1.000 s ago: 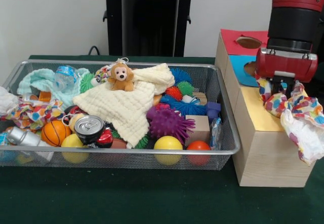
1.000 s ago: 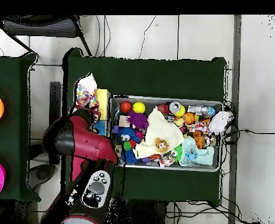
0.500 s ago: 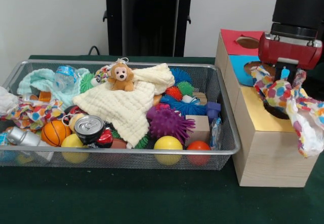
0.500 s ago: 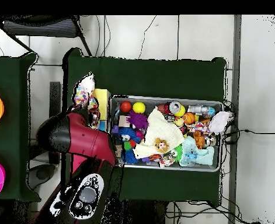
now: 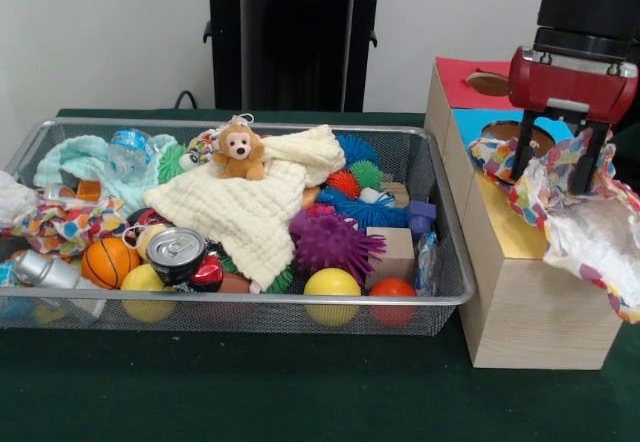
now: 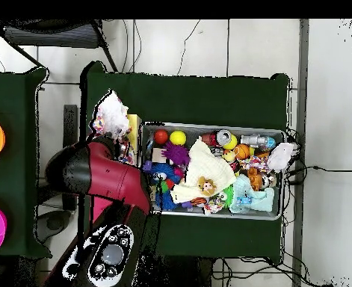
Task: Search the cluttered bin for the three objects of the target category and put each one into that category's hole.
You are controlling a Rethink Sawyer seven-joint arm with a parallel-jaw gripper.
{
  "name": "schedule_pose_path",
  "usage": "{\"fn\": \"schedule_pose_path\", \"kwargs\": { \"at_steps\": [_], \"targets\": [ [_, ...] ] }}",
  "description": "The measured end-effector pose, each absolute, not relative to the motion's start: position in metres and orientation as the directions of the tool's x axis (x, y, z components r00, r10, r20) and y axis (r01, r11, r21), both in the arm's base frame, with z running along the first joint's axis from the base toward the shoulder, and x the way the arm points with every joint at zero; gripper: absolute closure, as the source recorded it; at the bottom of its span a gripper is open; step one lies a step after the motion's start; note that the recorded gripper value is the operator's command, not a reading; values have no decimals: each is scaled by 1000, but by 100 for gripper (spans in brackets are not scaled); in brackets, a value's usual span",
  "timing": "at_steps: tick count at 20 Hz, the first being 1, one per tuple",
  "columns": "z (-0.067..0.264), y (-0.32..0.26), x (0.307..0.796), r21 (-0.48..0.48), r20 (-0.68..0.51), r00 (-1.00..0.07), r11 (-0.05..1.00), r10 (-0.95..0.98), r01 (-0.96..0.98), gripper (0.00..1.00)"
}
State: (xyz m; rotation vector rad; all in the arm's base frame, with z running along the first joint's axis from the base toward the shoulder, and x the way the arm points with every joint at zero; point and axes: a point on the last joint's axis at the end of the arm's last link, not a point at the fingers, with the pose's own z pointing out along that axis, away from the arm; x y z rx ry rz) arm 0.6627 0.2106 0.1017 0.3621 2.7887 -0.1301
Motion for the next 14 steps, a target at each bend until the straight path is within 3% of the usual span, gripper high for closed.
{"fn": "schedule_pose_path", "kwargs": {
  "at_steps": [14],
  "targets": [
    [102, 211, 661, -46, -314, -920, 964, 235, 263, 0]
  ]
}}
